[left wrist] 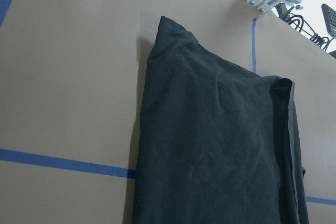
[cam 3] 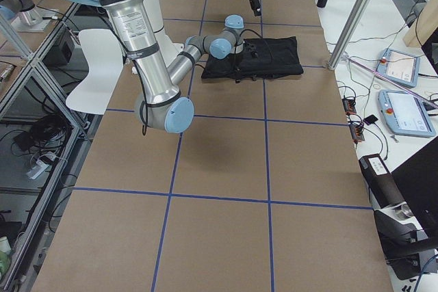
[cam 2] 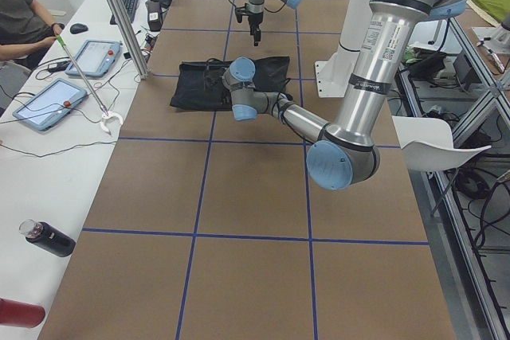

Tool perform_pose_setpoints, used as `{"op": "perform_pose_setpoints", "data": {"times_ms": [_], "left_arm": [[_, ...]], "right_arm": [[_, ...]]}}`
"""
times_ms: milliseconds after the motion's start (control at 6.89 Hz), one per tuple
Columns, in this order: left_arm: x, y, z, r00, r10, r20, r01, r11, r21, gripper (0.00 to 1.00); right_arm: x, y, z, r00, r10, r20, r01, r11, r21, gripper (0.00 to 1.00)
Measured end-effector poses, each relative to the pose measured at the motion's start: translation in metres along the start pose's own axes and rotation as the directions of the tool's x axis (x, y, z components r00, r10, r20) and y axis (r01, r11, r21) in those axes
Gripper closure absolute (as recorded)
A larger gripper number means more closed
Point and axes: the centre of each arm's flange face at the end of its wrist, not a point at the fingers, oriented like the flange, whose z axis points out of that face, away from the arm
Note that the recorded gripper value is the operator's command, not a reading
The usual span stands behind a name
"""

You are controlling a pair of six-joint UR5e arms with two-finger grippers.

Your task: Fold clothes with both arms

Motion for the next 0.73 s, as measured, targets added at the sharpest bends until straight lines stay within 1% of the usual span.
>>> {"op": "perform_pose_setpoints", "data": {"times_ms": [145,290,435,726], "left_arm": [[0.001,0.0,-0.001,1.0,0.001,-0.003,-0.001,1.0,-0.004,0.0],[0.002,-0.001,-0.002,1.0,0.001,-0.005,-0.001,1.0,-0.007,0.0],[0.002,-0.001,-0.003,1.0,0.001,-0.005,-0.001,1.0,-0.008,0.0],[0.002,-0.001,-0.003,1.0,0.001,-0.006,-0.001,1.0,-0.008,0.0]], "right_arm": [[-0.023,0.019,-0.002,0.999,-0.01,0.032,0.01,1.0,-0.011,0.02],[-0.043,0.037,-0.003,0.998,-0.008,0.059,0.01,1.0,-0.028,0.17],[-0.056,0.05,-0.003,0.997,-0.009,0.079,0.013,0.999,-0.046,0.23],[-0.071,0.067,0.004,0.996,-0.013,0.093,0.02,0.997,-0.077,0.23]]}}
